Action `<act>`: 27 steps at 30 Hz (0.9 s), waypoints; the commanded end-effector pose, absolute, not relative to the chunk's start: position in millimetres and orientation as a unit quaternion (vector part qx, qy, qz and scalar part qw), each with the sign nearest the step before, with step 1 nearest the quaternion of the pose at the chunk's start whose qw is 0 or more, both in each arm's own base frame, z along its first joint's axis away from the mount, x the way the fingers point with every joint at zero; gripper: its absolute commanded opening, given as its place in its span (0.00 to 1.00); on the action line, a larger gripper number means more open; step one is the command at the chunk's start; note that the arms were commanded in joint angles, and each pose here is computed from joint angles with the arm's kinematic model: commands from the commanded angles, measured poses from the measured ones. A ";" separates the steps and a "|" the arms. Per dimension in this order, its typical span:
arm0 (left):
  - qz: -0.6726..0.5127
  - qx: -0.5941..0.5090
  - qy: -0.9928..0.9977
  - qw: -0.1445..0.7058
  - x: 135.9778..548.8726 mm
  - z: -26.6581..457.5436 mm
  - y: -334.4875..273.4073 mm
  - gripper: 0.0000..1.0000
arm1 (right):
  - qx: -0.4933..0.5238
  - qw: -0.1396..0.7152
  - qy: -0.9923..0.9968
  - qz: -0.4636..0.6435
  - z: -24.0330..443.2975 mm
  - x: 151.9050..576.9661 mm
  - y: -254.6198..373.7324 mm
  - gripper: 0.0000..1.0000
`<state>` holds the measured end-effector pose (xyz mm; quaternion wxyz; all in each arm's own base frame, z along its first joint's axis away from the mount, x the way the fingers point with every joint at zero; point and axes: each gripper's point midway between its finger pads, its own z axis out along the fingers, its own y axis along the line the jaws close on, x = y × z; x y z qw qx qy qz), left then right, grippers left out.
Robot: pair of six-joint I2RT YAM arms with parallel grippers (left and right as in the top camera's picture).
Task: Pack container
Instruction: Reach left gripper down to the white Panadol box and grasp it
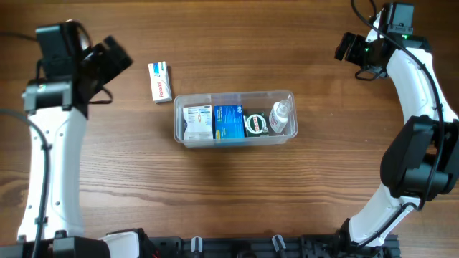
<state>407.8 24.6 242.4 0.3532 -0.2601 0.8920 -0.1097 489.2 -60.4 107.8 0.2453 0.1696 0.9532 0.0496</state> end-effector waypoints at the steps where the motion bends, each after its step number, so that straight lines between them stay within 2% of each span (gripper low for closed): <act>1: -0.140 -0.180 0.918 0.325 428.7 215.1 -33.7 0.97 | 0.167 0.250 0.953 0.043 108.4 493.7 -64.8 1.00; 6: -0.068 -0.102 0.941 0.316 453.7 166.5 -63.4 1.00 | 0.167 0.250 0.953 0.043 108.4 493.7 -64.8 1.00; 16: -0.013 -0.131 0.955 0.266 468.4 99.7 -24.8 1.00 | 0.167 0.250 0.953 0.043 108.4 493.7 -64.8 1.00; 23: 0.000 -0.135 0.968 0.212 468.4 39.7 -20.3 1.00 | 0.167 0.250 0.953 0.043 108.4 493.7 -64.8 1.00; 27: 0.004 -0.134 0.972 0.194 465.7 21.9 -20.1 0.99 | 0.167 0.250 0.953 0.043 108.4 493.7 -64.8 1.00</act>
